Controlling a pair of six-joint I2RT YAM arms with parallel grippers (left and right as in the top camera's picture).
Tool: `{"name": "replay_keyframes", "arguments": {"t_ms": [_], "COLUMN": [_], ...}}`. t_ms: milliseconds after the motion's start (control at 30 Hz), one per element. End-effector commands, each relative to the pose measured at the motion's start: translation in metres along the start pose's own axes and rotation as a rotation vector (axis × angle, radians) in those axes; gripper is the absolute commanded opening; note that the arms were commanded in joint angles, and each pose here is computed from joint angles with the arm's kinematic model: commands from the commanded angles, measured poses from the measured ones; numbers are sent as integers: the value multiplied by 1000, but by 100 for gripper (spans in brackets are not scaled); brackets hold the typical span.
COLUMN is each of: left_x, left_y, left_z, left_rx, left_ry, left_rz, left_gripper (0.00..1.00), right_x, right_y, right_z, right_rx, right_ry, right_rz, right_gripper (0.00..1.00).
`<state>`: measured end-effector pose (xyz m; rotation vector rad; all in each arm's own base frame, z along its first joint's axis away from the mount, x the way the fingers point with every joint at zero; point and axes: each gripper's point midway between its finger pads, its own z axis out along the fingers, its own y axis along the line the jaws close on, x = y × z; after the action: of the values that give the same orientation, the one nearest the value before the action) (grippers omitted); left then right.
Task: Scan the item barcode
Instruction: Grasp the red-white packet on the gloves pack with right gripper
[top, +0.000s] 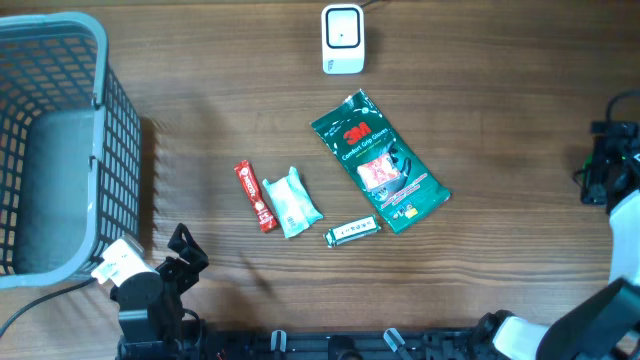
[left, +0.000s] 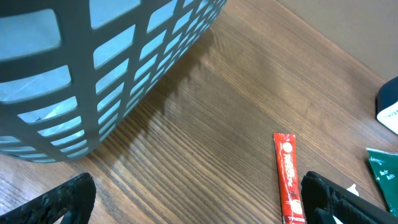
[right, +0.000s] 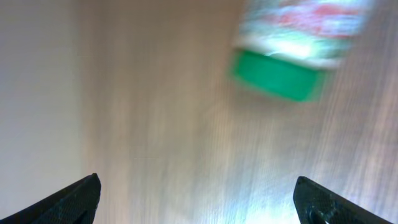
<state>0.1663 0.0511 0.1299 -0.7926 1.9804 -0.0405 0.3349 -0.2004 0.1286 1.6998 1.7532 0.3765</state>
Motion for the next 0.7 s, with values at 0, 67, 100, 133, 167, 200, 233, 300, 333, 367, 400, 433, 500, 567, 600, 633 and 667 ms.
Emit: {"name": "replay_keyframes", "arguments": {"t_ms": [0,67,100,133,167,200,233,300,333,367,400,433,500,567,600,633,667], "left_x": [0,0,0,0,0,0,0,0,0,0,0,0,0,0,0,0,0], "left_y": [2,2,2,2,2,2,2,2,2,2,2,2,2,2,2,2,2], "left_z": [1,1,1,1,1,1,1,1,1,1,1,1,1,1,1,1,1], "left_rx": [-11,-11,-11,-11,-11,-11,-11,-11,-11,-11,-11,-11,-11,-11,-11,-11,-11], "left_ry": [-7,-7,-7,-7,-7,-7,-7,-7,-7,-7,-7,-7,-7,-7,-7,-7,-7], "left_rz": [-7,-7,-7,-7,-7,-7,-7,-7,-7,-7,-7,-7,-7,-7,-7,-7,-7], "left_gripper": [100,100,100,100,100,100,100,100,100,100,100,100,100,100,100,100,100], "right_x": [84,159,188,230,257,276,293,324,339,349,353,357,355,360,367,372,375], "right_y": [78,88,86,82,79,78,75,68,61,55,49,43,36,25,17,10,2], "right_z": [-22,-35,-42,-49,-51,-50,-49,-45,-44,-44,-41,-37,-24,-13,-10,-8,-2], "right_rx": [-368,-533,-574,-594,-580,-554,-530,-464,-464,-461,-448,-430,-379,-360,-365,-361,-343], "right_ry": [194,333,395,459,469,451,426,358,378,403,423,448,473,533,590,630,656], "right_rz": [-687,-1063,-1162,-1275,-1351,-1419,-1487,-1615,-1651,-1670,-1671,-1665,-1614,-1583,-1577,-1573,-1573], "right_gripper": [100,100,100,100,100,100,100,100,99,89,83,81,80,81,80,78,73]}}
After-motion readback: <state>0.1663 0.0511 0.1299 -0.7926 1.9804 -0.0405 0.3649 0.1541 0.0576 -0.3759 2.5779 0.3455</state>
